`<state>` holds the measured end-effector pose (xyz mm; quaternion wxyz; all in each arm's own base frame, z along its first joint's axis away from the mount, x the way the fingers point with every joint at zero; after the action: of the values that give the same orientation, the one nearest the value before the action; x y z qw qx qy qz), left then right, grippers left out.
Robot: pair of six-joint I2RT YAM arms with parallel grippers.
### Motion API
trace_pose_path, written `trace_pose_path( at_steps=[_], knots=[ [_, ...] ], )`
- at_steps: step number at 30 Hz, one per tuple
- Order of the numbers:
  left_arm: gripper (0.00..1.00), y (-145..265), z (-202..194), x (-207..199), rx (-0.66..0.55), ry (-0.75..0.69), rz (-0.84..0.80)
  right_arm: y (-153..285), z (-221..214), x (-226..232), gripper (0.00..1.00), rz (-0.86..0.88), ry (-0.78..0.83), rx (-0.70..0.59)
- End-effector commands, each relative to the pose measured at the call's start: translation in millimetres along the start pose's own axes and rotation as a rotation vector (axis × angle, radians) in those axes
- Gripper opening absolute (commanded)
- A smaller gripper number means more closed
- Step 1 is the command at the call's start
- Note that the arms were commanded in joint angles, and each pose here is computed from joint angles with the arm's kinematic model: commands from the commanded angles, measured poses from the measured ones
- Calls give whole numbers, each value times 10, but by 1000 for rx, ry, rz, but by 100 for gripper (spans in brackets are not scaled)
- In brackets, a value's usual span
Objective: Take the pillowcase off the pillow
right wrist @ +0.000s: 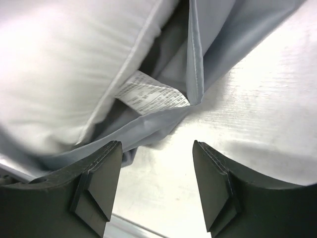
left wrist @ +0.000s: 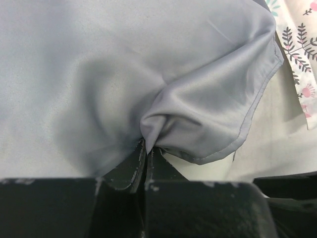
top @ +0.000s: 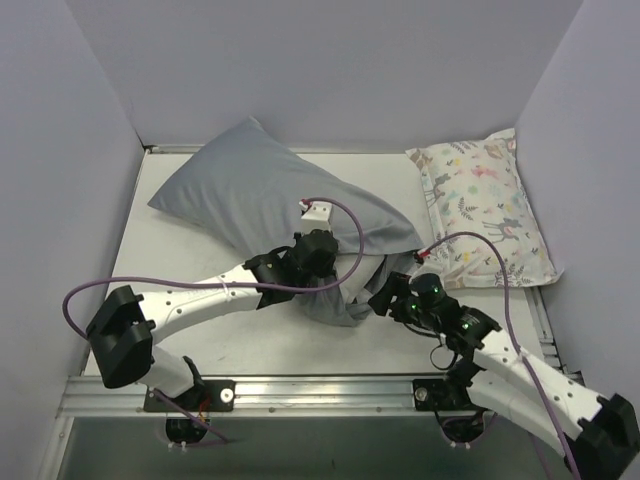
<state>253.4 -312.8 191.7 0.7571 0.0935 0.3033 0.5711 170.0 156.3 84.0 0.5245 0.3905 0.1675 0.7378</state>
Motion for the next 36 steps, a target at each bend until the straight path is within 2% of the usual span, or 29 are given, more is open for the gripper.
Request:
trace_pose_path(
  at_steps=[1,5,9,10,14,18,19,20,23,27,36],
  knots=[
    [0,129,141,-135,-20,22,-69,255,118,-57,59,-54,21,-31],
    [0,149,146,-142,-20,18,-72,391,361,111,62,23,-5,-137],
    [0,152,151,-137,-22,19,-70,260,516,322,76,92,-12,-166],
    [0,155,157,-140,-22,19,-70,228,633,443,79,147,-26,-214],
    [0,152,145,-151,-19,16,-71,-51,628,591,90,201,-51,-203],
    [0,140,104,-111,-10,14,-59,-247,537,610,96,221,-83,-219],
    [0,144,94,-108,-9,12,-59,-249,624,663,98,243,-113,-279],
    [0,147,95,-98,-9,14,-58,-292,586,644,100,237,-121,-283],
    [0,162,77,-90,-4,19,-61,-388,514,641,100,244,-145,-309],
    [0,150,38,-84,11,22,-62,-423,492,668,100,288,-184,-409],
    [0,260,30,37,16,27,-48,-266,586,779,100,325,-166,-537]
  ],
)
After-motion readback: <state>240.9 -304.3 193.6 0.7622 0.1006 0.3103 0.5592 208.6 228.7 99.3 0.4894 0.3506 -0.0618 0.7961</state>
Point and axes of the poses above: each gripper's point midway between its finger pads, its own y axis back along the fingers, its own x axis along the line the jaws close on, z = x × y, the point moved 3 cm from there along y, back along the fingers, and after that the axes turned 8 degrees about y, right-handed, at the moved point
